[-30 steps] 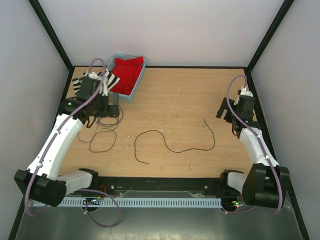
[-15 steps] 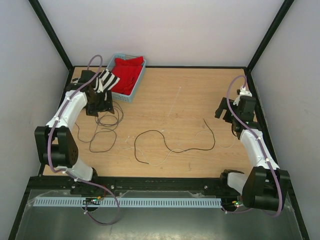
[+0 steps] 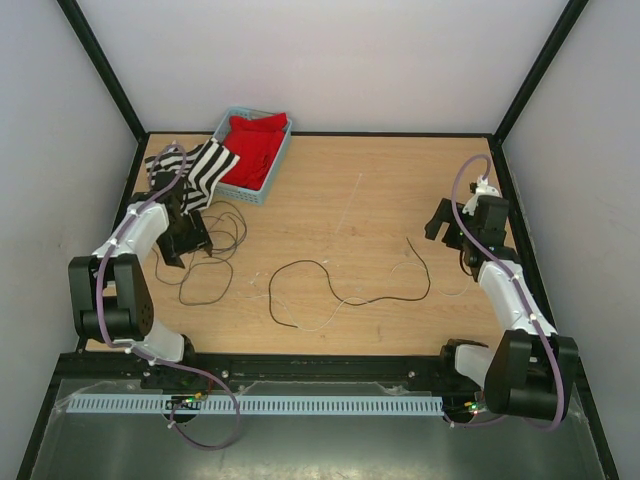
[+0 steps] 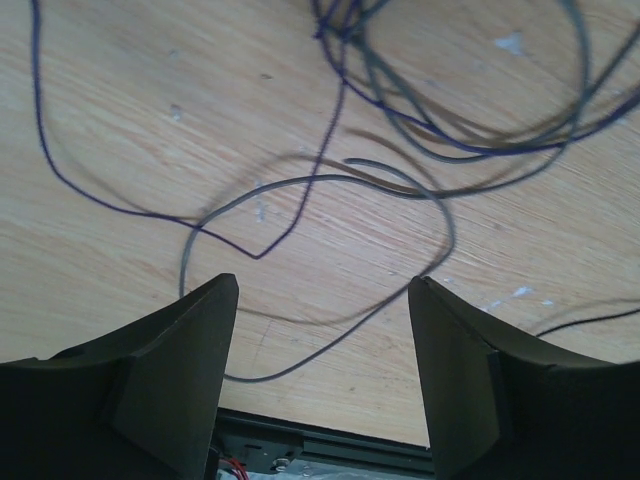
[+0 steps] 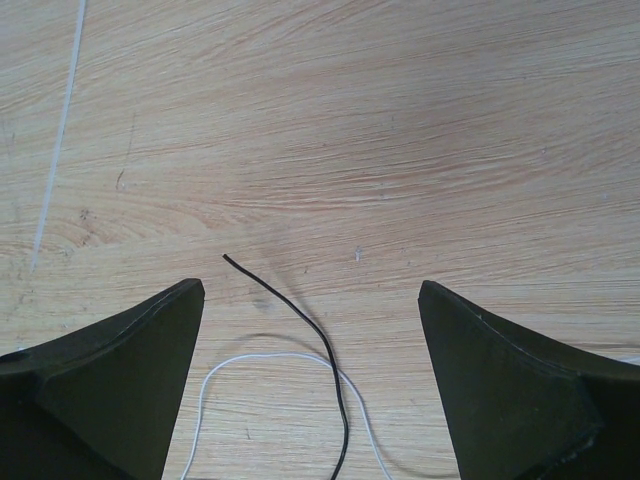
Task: Zip-tie the wires
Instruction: Pick up the cable at the center of the board.
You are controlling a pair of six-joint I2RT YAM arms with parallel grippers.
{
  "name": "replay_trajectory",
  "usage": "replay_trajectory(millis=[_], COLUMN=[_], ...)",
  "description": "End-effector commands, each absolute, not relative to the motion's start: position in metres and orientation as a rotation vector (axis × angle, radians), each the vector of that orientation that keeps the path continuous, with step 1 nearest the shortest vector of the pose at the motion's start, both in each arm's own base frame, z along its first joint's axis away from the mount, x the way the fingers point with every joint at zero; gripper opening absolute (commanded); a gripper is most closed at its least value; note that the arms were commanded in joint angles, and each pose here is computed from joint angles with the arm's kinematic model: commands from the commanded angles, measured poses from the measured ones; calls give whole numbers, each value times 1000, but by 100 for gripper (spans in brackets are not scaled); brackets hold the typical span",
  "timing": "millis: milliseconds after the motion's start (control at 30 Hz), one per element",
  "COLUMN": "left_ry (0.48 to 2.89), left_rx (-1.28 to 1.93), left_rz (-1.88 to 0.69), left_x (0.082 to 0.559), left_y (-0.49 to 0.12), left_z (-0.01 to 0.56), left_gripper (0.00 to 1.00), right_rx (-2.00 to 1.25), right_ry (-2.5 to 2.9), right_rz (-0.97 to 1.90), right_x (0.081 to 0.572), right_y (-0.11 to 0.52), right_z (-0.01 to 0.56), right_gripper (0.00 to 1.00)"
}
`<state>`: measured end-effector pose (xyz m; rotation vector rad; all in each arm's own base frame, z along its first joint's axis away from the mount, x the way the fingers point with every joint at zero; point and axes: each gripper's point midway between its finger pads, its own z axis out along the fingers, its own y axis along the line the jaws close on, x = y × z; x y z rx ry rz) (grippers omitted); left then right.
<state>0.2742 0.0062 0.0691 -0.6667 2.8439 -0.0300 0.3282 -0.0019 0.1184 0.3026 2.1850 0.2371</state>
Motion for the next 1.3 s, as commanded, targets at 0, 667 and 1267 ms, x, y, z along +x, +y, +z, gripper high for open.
replay_trajectory(millis=[0,667,1267], left_ry=[2781,2828,2164], left_rx=[-792,-746,-299], left_rz=[59,94,-172], left_x=[273,292,332], left_y=[24,26,8], left_z=[67,36,290], left_gripper=[70,25,0], right_rx=[294,284,261], right_ry=[2161,2146,2107], right_rz=[281,314,426], right_x=[333,330,333], right_y=[3,8,24], right_z=[120,120,137], right_gripper=[99,99,99])
